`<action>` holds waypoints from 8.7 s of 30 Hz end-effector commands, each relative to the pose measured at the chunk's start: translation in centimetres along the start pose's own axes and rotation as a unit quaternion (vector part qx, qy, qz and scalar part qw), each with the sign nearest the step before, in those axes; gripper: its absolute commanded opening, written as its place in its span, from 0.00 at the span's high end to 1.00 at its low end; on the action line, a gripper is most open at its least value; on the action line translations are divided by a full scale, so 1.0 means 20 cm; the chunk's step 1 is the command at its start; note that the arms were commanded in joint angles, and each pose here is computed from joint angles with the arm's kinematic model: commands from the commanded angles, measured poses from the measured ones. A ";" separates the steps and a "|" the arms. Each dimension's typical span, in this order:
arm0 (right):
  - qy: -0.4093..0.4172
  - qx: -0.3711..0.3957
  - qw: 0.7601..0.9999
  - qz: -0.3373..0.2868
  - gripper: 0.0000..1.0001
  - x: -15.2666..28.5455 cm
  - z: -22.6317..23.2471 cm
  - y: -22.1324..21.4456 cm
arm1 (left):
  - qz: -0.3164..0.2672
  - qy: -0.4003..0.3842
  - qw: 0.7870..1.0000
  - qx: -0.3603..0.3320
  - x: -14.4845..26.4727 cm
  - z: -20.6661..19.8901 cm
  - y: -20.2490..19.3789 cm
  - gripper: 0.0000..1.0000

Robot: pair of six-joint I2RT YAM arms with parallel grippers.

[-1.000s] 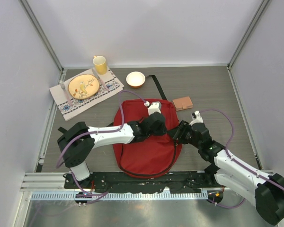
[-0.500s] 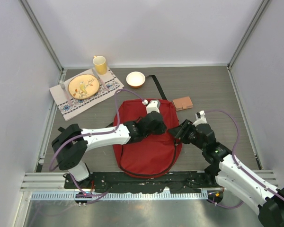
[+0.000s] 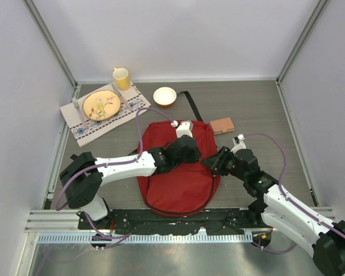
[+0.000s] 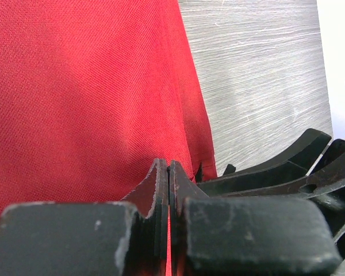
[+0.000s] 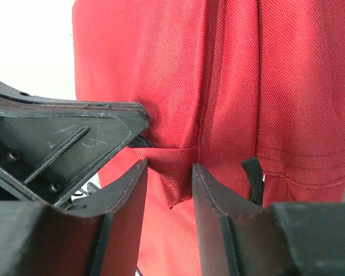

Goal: Pack the student bag
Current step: Unzip the student bag at the center of the board, then pick up the personal item from the center of the board.

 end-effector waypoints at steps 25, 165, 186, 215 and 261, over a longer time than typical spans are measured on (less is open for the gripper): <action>-0.016 -0.007 0.999 -0.037 0.99 0.01 -0.02 0.03 | -0.069 0.226 0.969 -0.079 0.35 0.50 0.06 1.00; -0.025 -0.051 0.997 -0.055 0.67 -0.55 -0.70 1.08 | -0.045 0.147 0.988 0.003 0.73 0.67 0.18 0.00; -0.010 -0.074 0.997 -0.023 0.74 -0.58 -0.73 1.03 | -0.035 0.153 0.988 0.003 0.69 0.68 0.16 0.00; -0.062 -0.043 0.992 -0.098 0.99 -0.39 -0.57 1.10 | -0.079 0.136 0.987 0.025 0.79 0.67 0.21 0.00; 0.318 0.032 0.947 -0.021 0.99 0.11 0.64 0.63 | -0.165 -0.214 0.956 0.112 0.68 0.19 0.49 0.00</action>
Point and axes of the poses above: each gripper's point midway between its finger pads, its own x axis back along the fingers, its own z axis along the line the jaws close on, y = z × x, the point moved 8 cm from there along x, back along the fingers, and after that the axes turned 4 degrees about x, right-handed, at the moved point
